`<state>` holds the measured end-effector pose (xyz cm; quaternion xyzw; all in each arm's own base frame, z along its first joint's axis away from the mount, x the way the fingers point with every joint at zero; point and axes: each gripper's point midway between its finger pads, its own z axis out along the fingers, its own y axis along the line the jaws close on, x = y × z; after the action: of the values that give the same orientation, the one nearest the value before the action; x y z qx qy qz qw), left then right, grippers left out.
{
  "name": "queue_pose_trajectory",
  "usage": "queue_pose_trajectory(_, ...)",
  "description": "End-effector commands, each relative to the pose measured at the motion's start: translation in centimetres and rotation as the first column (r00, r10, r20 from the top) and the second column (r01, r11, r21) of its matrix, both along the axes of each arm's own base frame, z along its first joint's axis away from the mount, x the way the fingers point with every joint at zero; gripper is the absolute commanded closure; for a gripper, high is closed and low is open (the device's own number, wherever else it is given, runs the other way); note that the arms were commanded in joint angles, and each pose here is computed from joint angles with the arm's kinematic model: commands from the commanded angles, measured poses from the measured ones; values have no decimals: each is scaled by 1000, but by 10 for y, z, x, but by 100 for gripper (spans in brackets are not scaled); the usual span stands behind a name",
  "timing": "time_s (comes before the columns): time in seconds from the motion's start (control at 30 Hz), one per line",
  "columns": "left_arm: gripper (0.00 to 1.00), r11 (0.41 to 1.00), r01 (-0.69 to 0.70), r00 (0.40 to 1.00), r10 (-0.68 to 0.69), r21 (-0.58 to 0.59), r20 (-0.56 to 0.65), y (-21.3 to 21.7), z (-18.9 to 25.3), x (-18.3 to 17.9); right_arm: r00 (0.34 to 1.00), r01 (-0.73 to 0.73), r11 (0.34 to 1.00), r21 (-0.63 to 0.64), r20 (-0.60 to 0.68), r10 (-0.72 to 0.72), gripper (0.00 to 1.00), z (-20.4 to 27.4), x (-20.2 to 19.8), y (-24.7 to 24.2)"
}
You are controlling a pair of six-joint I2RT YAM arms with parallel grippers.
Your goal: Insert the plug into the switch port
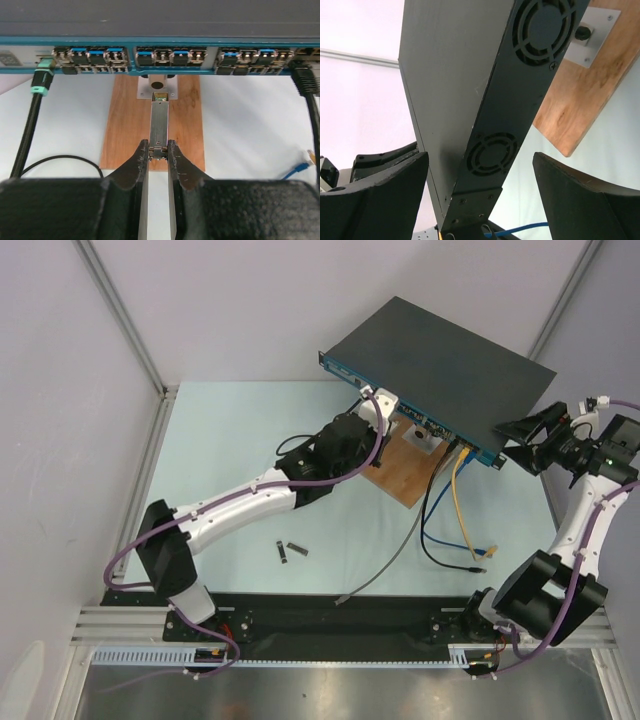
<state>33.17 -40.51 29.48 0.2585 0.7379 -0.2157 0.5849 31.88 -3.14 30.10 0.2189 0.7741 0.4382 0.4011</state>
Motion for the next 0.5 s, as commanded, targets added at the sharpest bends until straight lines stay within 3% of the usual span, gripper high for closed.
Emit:
queue_pose_trajectory(0.0,100,996,73,996,-70,-55,47,-11,25,-3,996,-32,999,2,84,31,10,16,6,1)
queue_pose_trajectory(0.2,100,999,34,998,-32,-31,47,-17,15,12,994,-52,998,28,93,49,24,15,12,0)
queue_pose_trajectory(0.33,100,1000,13,998,-11,-24,54,-19,17,19,995,-51,998,41,91,47,49,14,17,-2)
queue_pose_trajectory(0.47,100,1000,9,996,-8,-12,83,-22,24,24,994,-57,997,43,100,52,67,15,18,-2)
